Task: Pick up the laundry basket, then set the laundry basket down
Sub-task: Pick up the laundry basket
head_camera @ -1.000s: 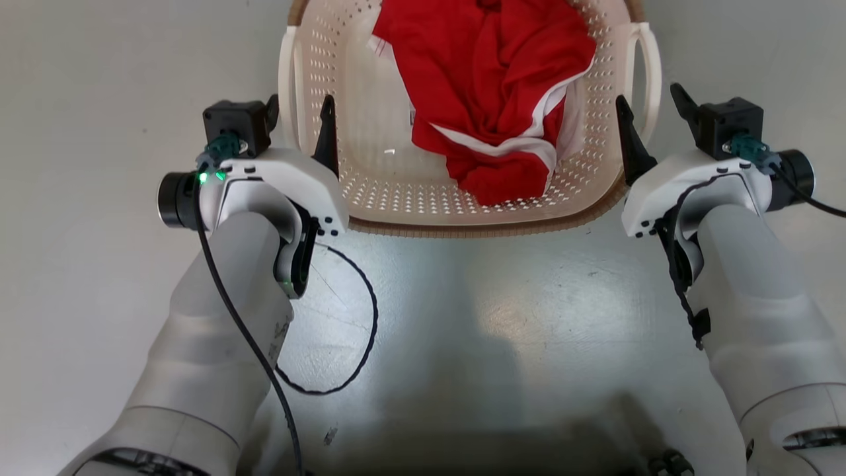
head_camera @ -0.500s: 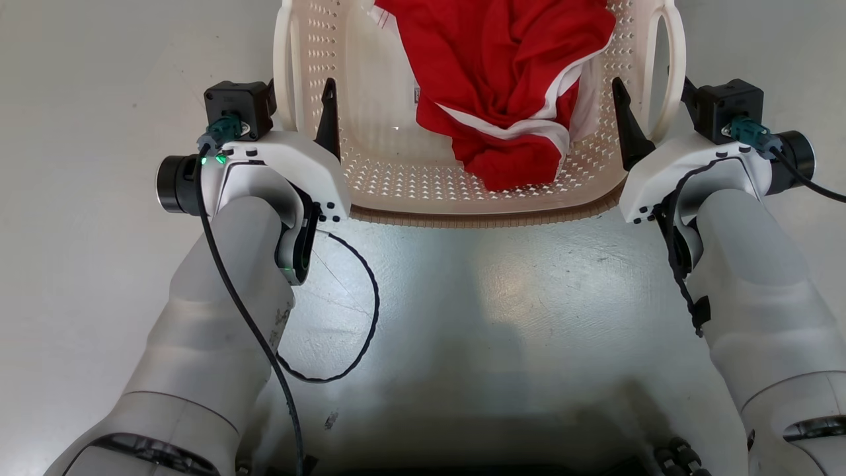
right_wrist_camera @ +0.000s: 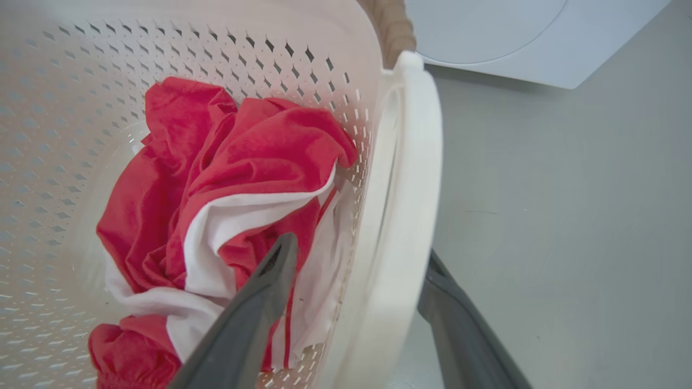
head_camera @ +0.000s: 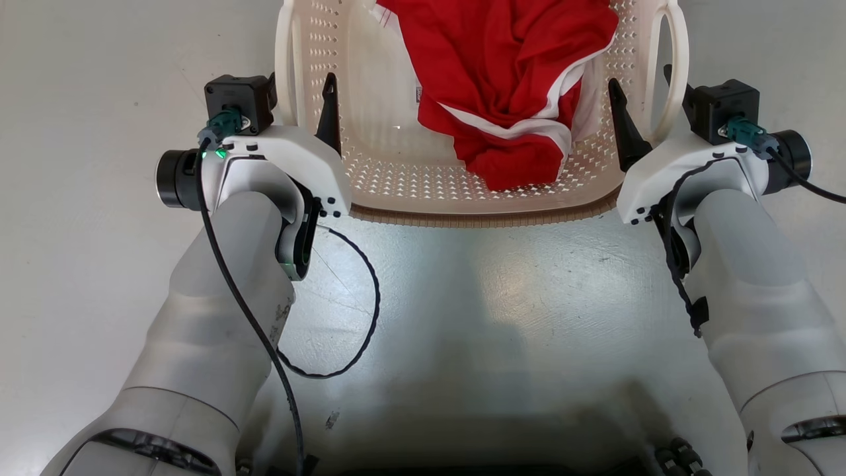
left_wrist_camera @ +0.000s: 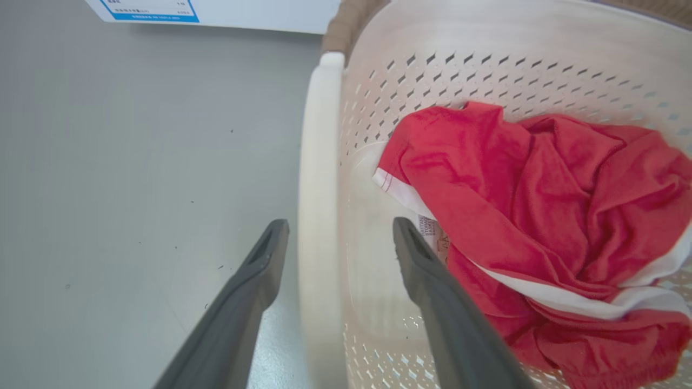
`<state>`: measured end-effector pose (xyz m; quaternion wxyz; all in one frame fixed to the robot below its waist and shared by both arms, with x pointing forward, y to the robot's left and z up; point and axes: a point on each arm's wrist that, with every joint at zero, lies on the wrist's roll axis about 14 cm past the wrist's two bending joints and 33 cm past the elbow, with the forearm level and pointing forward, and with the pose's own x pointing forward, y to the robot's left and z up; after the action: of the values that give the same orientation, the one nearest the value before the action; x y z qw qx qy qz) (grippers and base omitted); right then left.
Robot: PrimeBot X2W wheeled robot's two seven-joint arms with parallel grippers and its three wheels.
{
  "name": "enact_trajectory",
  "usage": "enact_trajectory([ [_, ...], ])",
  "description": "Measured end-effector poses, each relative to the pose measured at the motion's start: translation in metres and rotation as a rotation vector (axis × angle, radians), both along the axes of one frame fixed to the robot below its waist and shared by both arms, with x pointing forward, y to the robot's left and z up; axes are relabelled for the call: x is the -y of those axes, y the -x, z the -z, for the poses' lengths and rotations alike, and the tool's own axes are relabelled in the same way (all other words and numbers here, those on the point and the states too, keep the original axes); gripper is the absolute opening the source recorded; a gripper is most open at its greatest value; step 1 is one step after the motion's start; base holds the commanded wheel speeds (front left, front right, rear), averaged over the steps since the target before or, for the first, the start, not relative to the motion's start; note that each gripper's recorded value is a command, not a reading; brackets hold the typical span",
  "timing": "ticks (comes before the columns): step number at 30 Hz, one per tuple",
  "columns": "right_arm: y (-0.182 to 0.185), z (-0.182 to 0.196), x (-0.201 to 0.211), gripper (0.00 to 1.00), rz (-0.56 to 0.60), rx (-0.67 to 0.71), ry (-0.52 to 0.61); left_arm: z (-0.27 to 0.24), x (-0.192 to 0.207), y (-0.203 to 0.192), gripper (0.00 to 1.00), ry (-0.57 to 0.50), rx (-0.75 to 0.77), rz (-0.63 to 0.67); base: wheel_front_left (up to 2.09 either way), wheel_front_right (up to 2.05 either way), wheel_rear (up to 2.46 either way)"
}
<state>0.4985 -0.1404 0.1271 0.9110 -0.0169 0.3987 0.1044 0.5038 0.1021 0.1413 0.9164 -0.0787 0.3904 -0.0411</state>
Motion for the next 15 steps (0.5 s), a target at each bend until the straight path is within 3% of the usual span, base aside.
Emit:
enact_trajectory([
  [6,-0.0008,-0.0013,-0.0016,1.0,-0.001,0.002,-0.004,-0.0017,-0.0003,-0.0005,0.97,-0.003,0.002,-0.002,0.0,0.0,0.0],
  [7,-0.0011,-0.0013,-0.0017,0.54,0.001,0.003,-0.006,-0.0017,-0.0002,-0.0005,0.24,-0.003,0.003,-0.002,0.0,0.0,0.0],
  [8,-0.0012,-0.0011,-0.0014,0.0,0.013,0.002,-0.012,-0.0024,-0.0001,-0.0013,0.0,-0.002,0.006,-0.001,0.0,0.0,0.0],
  [15,0.0028,-0.0004,-0.0003,0.0,0.043,-0.016,-0.03,-0.0074,0.0007,-0.0062,0.0,-0.011,0.028,0.006,0.0,0.0,0.0],
])
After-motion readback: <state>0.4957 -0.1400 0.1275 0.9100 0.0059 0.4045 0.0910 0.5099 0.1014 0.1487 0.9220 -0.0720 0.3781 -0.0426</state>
